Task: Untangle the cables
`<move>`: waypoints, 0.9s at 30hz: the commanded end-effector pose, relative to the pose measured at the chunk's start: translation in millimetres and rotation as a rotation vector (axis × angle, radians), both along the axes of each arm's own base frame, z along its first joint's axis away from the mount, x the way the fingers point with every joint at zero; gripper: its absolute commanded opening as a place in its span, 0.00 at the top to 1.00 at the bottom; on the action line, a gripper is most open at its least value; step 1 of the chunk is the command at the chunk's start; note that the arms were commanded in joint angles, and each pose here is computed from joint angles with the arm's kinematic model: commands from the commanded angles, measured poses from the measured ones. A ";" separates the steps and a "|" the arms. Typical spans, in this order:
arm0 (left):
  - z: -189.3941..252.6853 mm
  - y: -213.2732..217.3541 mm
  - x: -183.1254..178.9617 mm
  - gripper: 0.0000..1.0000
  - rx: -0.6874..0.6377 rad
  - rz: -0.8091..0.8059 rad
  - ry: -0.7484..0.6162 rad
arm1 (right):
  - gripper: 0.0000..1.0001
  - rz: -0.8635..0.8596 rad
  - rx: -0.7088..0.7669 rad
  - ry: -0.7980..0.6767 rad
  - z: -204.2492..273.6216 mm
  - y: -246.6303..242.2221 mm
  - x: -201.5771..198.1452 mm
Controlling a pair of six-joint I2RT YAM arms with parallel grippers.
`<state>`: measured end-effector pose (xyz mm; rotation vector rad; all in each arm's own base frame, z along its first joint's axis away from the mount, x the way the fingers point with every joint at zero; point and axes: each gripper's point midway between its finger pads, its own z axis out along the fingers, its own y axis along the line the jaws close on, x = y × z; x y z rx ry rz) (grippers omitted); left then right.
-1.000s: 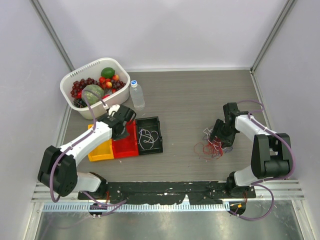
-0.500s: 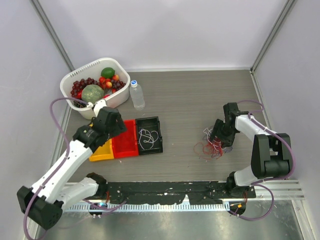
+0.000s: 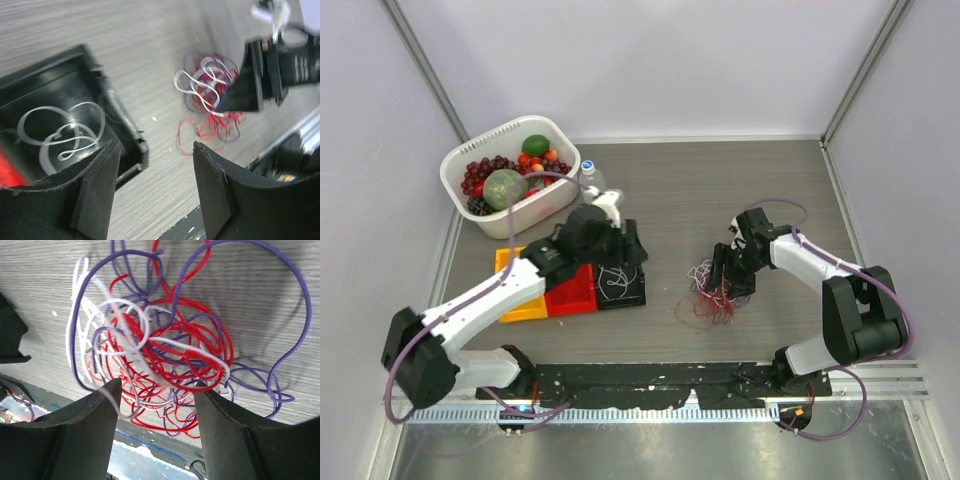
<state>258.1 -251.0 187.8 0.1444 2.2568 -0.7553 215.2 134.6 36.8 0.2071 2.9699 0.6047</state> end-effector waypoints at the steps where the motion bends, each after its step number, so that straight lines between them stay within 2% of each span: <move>1: 16.1 -76.1 -18.4 0.36 0.001 -0.353 -0.160 | 0.35 -0.002 0.072 -0.090 26.2 10.0 11.6; 6: -18.1 -127.2 -50.4 0.36 0.087 -0.601 -0.116 | 0.34 -0.116 -0.073 -0.070 27.3 -15.9 21.1; 9: -45.1 -140.8 -59.1 0.38 0.239 -0.675 -0.133 | 0.34 -0.190 -0.170 -0.069 24.6 -39.1 22.5; 13: -79.9 -153.5 -74.7 0.41 0.422 -0.748 -0.117 | 0.35 -0.248 -0.190 -0.045 19.9 -57.0 17.0; 15: -98.5 -153.2 -73.5 0.37 0.517 -0.720 -0.118 | 0.35 -0.263 -0.193 -0.031 16.9 -63.4 14.6; 19: -124.1 -143.4 -64.7 0.36 0.645 -0.592 -0.017 | 0.35 -0.257 -0.193 -0.032 15.8 -64.6 12.5; 22: -133.6 -137.4 -64.5 0.39 0.678 -0.572 0.007 | 0.35 -0.258 -0.187 -0.030 14.0 -64.1 10.7; 27: -131.1 -135.0 -65.2 0.44 0.649 -0.554 -0.004 | 0.35 -0.253 -0.171 -0.005 6.6 -60.8 7.0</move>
